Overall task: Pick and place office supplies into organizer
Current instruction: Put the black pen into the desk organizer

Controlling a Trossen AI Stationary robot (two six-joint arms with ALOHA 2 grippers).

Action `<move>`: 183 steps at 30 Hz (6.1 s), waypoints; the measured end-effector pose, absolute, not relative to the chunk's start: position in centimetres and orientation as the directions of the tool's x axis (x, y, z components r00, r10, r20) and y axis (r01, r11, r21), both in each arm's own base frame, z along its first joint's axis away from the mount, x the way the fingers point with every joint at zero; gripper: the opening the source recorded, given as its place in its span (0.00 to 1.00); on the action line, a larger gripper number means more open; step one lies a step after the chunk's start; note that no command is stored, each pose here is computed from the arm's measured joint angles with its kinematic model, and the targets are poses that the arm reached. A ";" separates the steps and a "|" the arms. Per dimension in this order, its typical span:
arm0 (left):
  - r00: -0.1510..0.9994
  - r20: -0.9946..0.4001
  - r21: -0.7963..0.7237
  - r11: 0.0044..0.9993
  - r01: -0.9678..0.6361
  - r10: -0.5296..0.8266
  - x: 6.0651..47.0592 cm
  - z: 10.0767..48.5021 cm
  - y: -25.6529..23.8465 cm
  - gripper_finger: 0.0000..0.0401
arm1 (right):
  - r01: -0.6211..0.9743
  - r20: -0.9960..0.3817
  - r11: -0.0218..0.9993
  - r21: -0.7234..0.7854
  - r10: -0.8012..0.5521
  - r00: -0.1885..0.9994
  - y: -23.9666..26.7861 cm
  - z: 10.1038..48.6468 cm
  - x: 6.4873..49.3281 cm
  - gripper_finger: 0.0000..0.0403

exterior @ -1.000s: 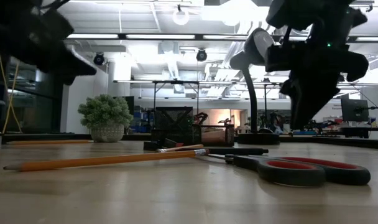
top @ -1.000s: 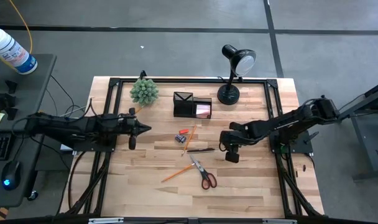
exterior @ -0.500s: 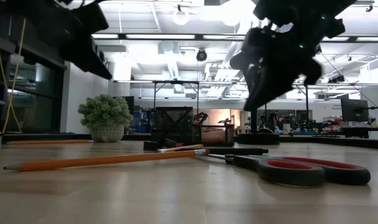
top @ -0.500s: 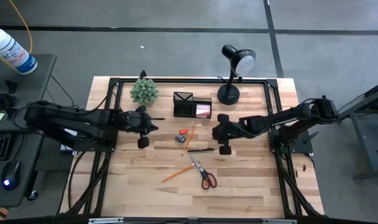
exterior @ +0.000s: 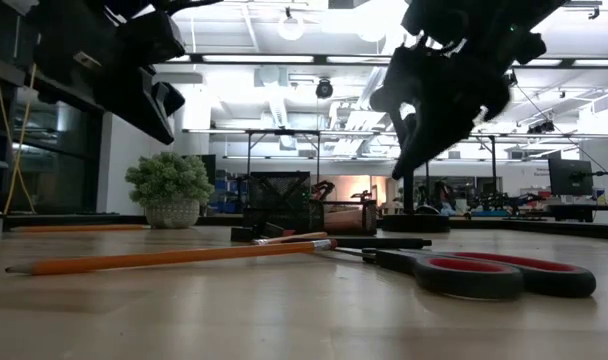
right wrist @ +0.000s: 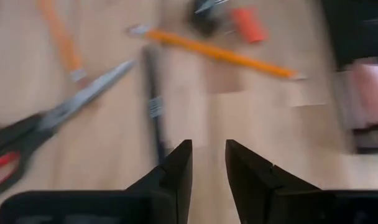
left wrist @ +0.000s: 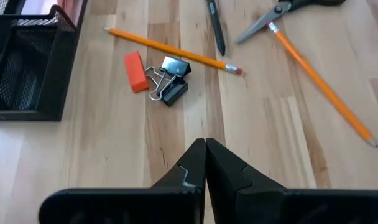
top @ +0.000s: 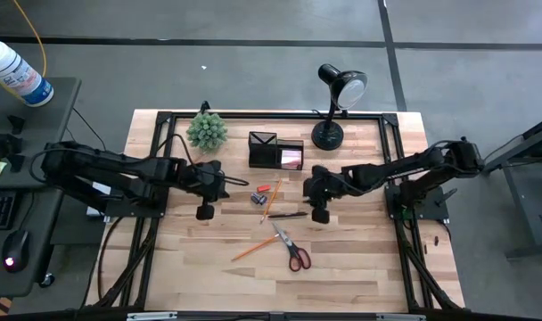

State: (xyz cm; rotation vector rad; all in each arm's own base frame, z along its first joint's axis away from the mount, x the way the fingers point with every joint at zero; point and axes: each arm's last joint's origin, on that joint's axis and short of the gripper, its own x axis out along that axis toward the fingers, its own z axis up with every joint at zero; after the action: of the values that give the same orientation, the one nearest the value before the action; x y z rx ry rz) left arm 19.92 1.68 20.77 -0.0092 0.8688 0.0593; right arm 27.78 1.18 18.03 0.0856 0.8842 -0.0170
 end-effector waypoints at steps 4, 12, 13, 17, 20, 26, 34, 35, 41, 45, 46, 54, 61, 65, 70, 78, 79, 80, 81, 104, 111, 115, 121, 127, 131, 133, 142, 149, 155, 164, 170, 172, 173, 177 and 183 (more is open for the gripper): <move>0.633 -0.772 0.041 0.998 -0.047 0.062 20.0 20.5 1.7 0.00 | 0.008 -0.808 0.995 0.098 0.075 0.584 1.5 16.8 28.2 0.20; 0.631 -0.774 0.031 0.999 -0.036 0.047 20.1 20.5 1.7 0.00 | -0.088 -0.890 0.979 0.185 0.205 0.406 2.0 15.0 31.1 0.20; 0.631 -0.774 0.031 0.999 -0.035 0.046 20.1 20.5 1.7 0.00 | -0.094 -0.904 0.977 0.192 0.214 0.371 2.1 14.9 31.5 0.21; 0.631 -0.774 0.030 0.999 -0.034 0.044 20.0 20.5 1.7 0.00 | -0.103 -0.947 0.981 0.164 0.185 0.262 2.1 15.3 33.5 0.27; 0.632 -0.774 0.036 0.999 -0.025 0.043 20.1 20.5 1.7 0.00 | -0.133 -0.952 0.981 0.143 0.173 0.252 2.1 16.1 34.7 0.31; 0.632 -0.774 0.055 0.998 -0.001 0.044 20.1 20.5 1.7 0.00 | -0.153 -0.960 0.982 0.114 0.149 0.239 1.9 16.7 35.2 0.37; 0.632 -0.774 0.068 0.998 0.010 0.046 20.1 20.5 1.7 0.00 | -0.105 -0.968 0.989 0.105 0.126 0.219 0.3 15.8 34.7 0.36; 0.632 -0.774 0.071 0.997 0.014 0.046 20.1 20.5 1.7 0.00 | -0.101 -0.968 0.989 0.107 0.127 0.218 0.2 15.8 34.7 0.35; 0.632 -0.773 0.074 0.997 0.018 0.046 20.1 20.5 1.7 0.00 | -0.097 -0.964 0.987 0.128 0.147 0.222 0.0 15.7 34.8 0.33; 0.633 -0.773 0.074 0.997 0.018 0.046 20.1 20.5 1.7 0.00 | -0.088 -0.960 0.984 0.154 0.170 0.222 0.2 15.7 34.8 0.33; 0.633 -0.773 0.074 0.997 0.018 0.046 20.1 20.5 1.7 0.00 | -0.085 -0.960 0.984 0.154 0.169 0.222 0.3 15.7 34.8 0.33; 0.633 -0.773 0.075 0.997 0.017 0.047 20.1 20.5 1.7 0.00 | -0.028 -0.969 0.994 0.104 0.107 0.223 0.4 15.7 34.8 0.33; 0.631 -0.773 0.089 0.996 0.006 0.065 20.0 20.5 1.7 0.00 | -0.021 -0.973 0.991 0.134 0.136 0.187 1.2 14.7 34.9 0.33; 0.631 -0.773 0.088 0.996 0.006 0.065 20.0 20.5 1.7 0.00 | -0.025 -0.977 0.993 0.112 0.115 0.182 1.8 14.5 34.9 0.33; 0.630 -0.773 0.096 0.995 0.000 0.074 20.0 20.5 1.8 0.00 | -0.005 -0.979 0.995 0.098 0.097 0.179 2.3 14.3 34.9 0.33; 0.627 -0.772 0.122 0.992 -0.019 0.106 20.0 20.5 1.9 0.00 | -0.025 -0.980 0.995 0.096 0.099 0.175 3.1 14.0 35.0 0.33; 0.627 -0.772 0.124 0.992 -0.016 0.106 20.0 20.5 1.9 0.00 | -0.025 -0.980 0.995 0.096 0.099 0.175 3.1 14.0 35.0 0.32; 0.627 -0.772 0.124 0.992 -0.016 0.107 20.0 20.5 1.9 0.00 | -0.026 -0.979 0.995 0.096 0.099 0.177 3.1 14.0 35.0 0.32; 0.627 -0.772 0.125 0.992 -0.016 0.107 20.0 20.5 1.9 0.00 | -0.025 -0.979 0.995 0.096 0.099 0.179 3.1 13.9 35.1 0.30; 0.624 -0.771 0.140 0.990 -0.026 0.126 20.0 20.5 1.9 0.00 | -0.021 -0.979 0.993 0.117 0.118 0.168 3.1 13.7 35.1 0.16; 0.623 -0.771 0.146 0.989 -0.031 0.134 20.0 20.5 1.9 0.00 | -0.020 -0.978 0.991 0.131 0.133 0.159 2.7 14.3 35.1 0.10; 0.622 -0.770 0.152 0.988 -0.036 0.141 20.0 20.5 2.0 0.00 | -0.044 -0.976 0.991 0.123 0.129 0.173 2.6 15.0 35.5 0.13; 0.621 -0.770 0.154 0.987 -0.037 0.143 20.0 20.5 2.0 0.00 | -0.050 -0.982 0.994 0.096 0.103 0.158 2.2 15.7 35.7 0.13; 0.619 -0.772 0.165 0.986 -0.022 0.143 20.0 20.5 2.0 0.00 | -0.025 -0.986 0.997 0.074 0.077 0.151 0.5 16.8 36.0 0.11; 0.594 -0.792 0.164 0.986 -0.016 0.141 19.7 20.3 1.9 0.00 | 0.012 -0.986 0.998 0.055 0.052 0.158 -1.1 18.0 36.5 0.13; 0.568 -0.811 0.161 0.987 -0.011 0.139 19.5 20.1 1.9 0.00 | 0.018 -0.987 0.999 0.026 0.023 0.160 -2.0 18.7 36.7 0.12; 0.462 -0.877 0.151 0.988 0.009 0.130 18.5 19.5 1.8 0.00 | 0.143 -0.972 0.985 -0.101 -0.128 0.198 -7.7 22.9 37.4 0.13; 0.483 -0.866 0.154 0.988 0.006 0.132 18.7 19.6 1.8 0.00 | 0.249 -0.929 0.961 -0.120 -0.197 0.313 -12.0 26.8 37.7 0.11; 0.496 -0.856 0.170 0.985 -0.002 0.149 18.8 19.7 1.9 0.00 | 0.330 -0.849 0.943 -0.047 -0.212 0.485 -15.1 28.6 38.3 0.13; 0.495 -0.856 0.172 0.985 -0.004 0.152 18.8 19.7 1.9 0.00 | 0.324 -0.767 0.945 0.044 -0.176 0.617 -17.2 25.8 41.3 0.12; 0.494 -0.856 0.170 0.985 -0.007 0.151 18.8 19.7 1.9 0.00 | 0.360 -0.795 0.933 0.015 -0.207 0.570 -18.3 22.5 42.4 0.12; 0.494 -0.857 0.166 0.986 -0.006 0.148 18.8 19.7 1.9 0.00 | 0.376 -0.801 0.927 0.013 -0.215 0.559 -18.9 22.0 42.2 0.11; 0.494 -0.857 0.165 0.986 -0.006 0.146 18.8 19.7 1.9 0.00 | 0.380 -0.804 0.925 0.023 -0.209 0.557 -19.2 22.0 42.1 0.11; 0.494 -0.857 0.164 0.987 -0.005 0.144 18.8 19.7 1.9 0.00 | 0.398 -0.820 0.916 0.053 -0.187 0.540 -19.7 21.8 41.6 0.15; 0.493 -0.857 0.167 0.986 -0.006 0.149 18.8 19.7 1.9 0.00 | 0.374 -0.823 0.923 0.092 -0.141 0.551 -19.6 21.8 41.5 0.24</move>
State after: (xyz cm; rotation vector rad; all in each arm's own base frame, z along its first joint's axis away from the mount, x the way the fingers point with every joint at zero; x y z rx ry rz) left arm 18.78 1.91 19.65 0.1489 1.0520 0.0944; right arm 41.53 -19.63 21.77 0.2704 0.9416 -0.3094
